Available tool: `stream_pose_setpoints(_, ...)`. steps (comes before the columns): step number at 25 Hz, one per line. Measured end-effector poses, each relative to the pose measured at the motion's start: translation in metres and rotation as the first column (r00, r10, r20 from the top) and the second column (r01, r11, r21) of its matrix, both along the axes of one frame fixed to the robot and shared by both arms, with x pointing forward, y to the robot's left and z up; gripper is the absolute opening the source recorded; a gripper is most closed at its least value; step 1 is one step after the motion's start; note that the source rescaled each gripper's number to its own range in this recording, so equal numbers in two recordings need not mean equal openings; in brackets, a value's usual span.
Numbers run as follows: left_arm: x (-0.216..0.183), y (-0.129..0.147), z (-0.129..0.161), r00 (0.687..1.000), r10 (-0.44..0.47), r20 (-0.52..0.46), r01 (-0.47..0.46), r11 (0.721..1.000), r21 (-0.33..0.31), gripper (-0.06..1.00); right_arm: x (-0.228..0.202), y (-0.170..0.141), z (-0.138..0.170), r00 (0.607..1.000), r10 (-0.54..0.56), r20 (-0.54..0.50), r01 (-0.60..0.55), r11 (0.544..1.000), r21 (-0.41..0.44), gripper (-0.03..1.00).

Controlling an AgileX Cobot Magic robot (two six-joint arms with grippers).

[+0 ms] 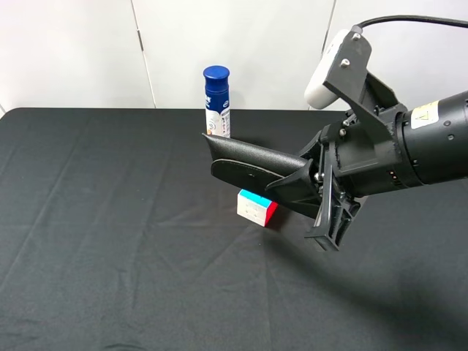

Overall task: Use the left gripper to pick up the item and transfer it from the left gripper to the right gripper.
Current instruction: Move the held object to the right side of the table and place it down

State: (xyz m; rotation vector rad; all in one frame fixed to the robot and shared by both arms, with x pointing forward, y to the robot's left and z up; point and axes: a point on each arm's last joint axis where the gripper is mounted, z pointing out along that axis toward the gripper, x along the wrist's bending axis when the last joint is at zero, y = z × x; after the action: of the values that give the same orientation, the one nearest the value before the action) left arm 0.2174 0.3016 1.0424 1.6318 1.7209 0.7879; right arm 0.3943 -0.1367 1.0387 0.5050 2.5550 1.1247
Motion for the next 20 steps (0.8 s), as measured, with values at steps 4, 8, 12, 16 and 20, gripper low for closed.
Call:
stream_pose_setpoints(4, 0.0, -0.002, 0.0, 0.997, 0.081, 0.0, -0.081, 0.997, 0.0, 0.96, 0.0, 0.0, 0.0, 1.0, 0.0, 0.001, 0.0, 1.0, 0.0, 0.0)
stream_pose_setpoints(8, 0.0, -0.002, 0.0, 0.996, 0.09, 0.002, -0.09, 0.996, 0.002, 0.96, 0.002, 0.0, 0.001, 0.999, -0.046, -0.013, 0.047, 0.998, 0.031, 0.0)
stream_pose_setpoints(12, 0.007, -0.002, -0.001, 0.998, 0.044, 0.054, -0.047, 0.998, 0.048, 0.96, 0.008, -0.002, 0.004, 0.986, -0.158, -0.062, 0.163, 0.981, 0.101, 0.0)
stream_pose_setpoints(16, 0.009, -0.003, -0.004, 0.999, 0.013, 0.051, -0.017, 0.998, 0.062, 0.96, 0.02, -0.014, 0.005, 0.948, -0.295, -0.118, 0.31, 0.94, 0.142, 0.0)
stream_pose_setpoints(20, 0.009, -0.004, -0.004, 0.999, 0.01, 0.051, -0.013, 0.998, 0.064, 0.96, 0.036, -0.035, 0.004, 0.891, -0.427, -0.151, 0.448, 0.882, 0.148, 0.0)
